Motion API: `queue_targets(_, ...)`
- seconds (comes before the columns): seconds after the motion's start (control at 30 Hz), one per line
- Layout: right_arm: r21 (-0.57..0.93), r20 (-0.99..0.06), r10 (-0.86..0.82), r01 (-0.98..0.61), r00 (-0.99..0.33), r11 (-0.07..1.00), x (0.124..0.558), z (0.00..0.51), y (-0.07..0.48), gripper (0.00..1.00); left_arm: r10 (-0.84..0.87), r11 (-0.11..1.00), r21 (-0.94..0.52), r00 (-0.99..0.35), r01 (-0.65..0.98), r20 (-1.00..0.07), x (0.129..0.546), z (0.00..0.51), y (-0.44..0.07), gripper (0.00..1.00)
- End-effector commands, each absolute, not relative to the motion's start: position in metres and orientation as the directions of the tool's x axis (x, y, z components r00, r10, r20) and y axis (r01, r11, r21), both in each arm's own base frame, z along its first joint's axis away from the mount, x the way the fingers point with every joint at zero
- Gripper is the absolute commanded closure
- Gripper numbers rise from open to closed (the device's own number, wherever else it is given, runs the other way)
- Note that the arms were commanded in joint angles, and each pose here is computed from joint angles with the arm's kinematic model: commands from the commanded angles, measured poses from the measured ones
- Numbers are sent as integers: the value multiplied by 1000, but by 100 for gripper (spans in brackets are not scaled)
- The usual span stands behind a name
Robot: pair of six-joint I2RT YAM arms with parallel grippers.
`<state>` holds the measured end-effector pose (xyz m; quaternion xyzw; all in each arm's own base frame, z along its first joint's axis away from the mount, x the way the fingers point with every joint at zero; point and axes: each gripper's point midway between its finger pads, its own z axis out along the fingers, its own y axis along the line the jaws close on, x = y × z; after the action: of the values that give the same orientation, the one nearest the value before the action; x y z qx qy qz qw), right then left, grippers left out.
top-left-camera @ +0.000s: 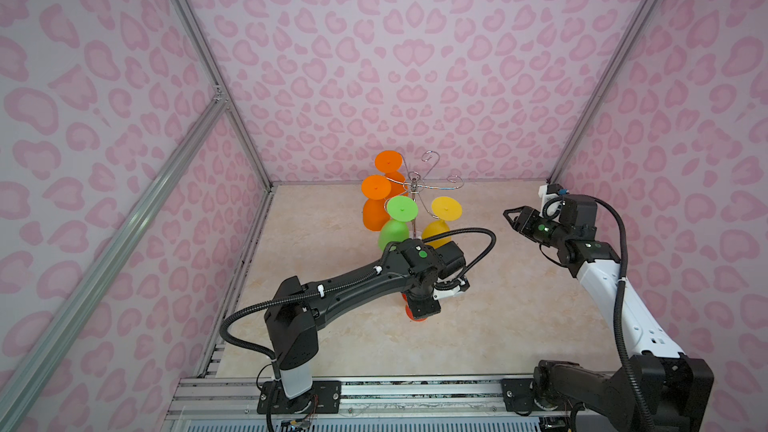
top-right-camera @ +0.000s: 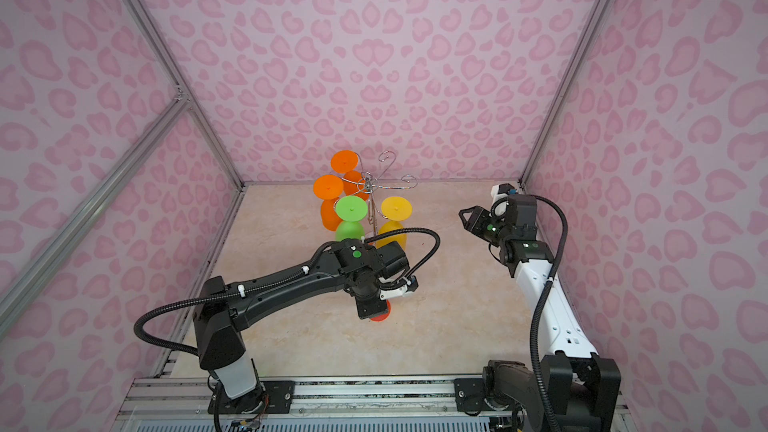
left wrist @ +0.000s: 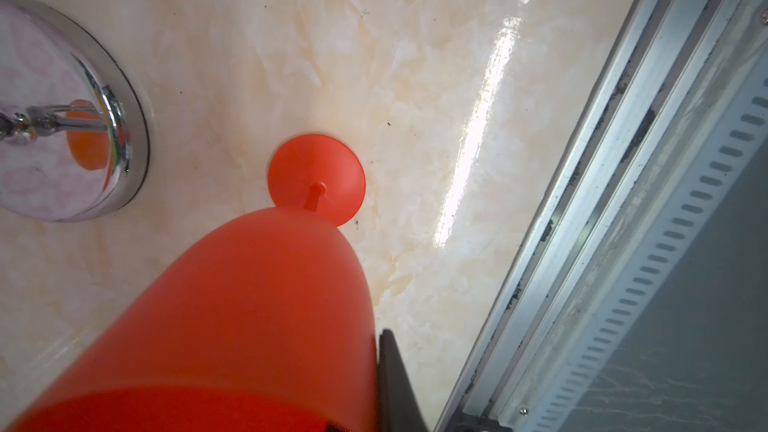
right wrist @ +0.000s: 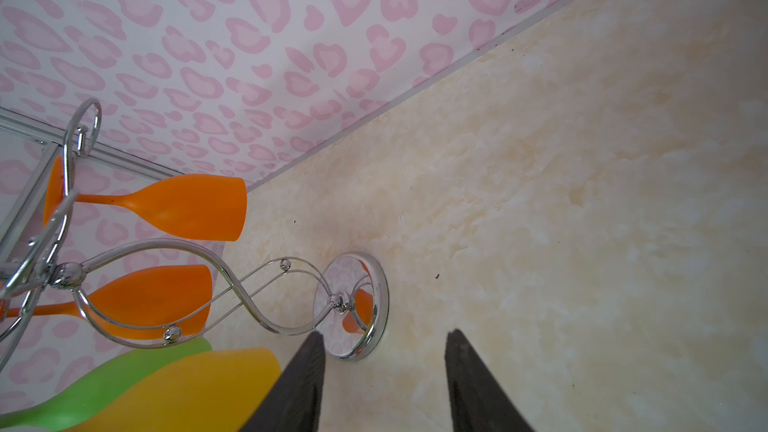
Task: Take the wine glass off the wine glass rack
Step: 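Set the red glass upright on the table and open the left gripper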
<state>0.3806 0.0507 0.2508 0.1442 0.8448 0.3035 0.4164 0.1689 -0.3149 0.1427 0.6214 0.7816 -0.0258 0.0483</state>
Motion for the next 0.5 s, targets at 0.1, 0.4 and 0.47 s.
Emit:
queue_targets(0.1,633,-624,489,-28,-610,774,383,247,52,52,972,218,-7,-218,976,-84,165,140,-314,98)
queue_targets(0.4,646,-614,494,-32,-616,763,383,243,54,53,972,227,0,-227,974,-68,167,144,-314,83)
queue_targets(0.47,645,-614,493,-32,-617,764,383,242,53,53,971,231,5,-230,973,-71,168,146,-314,79)
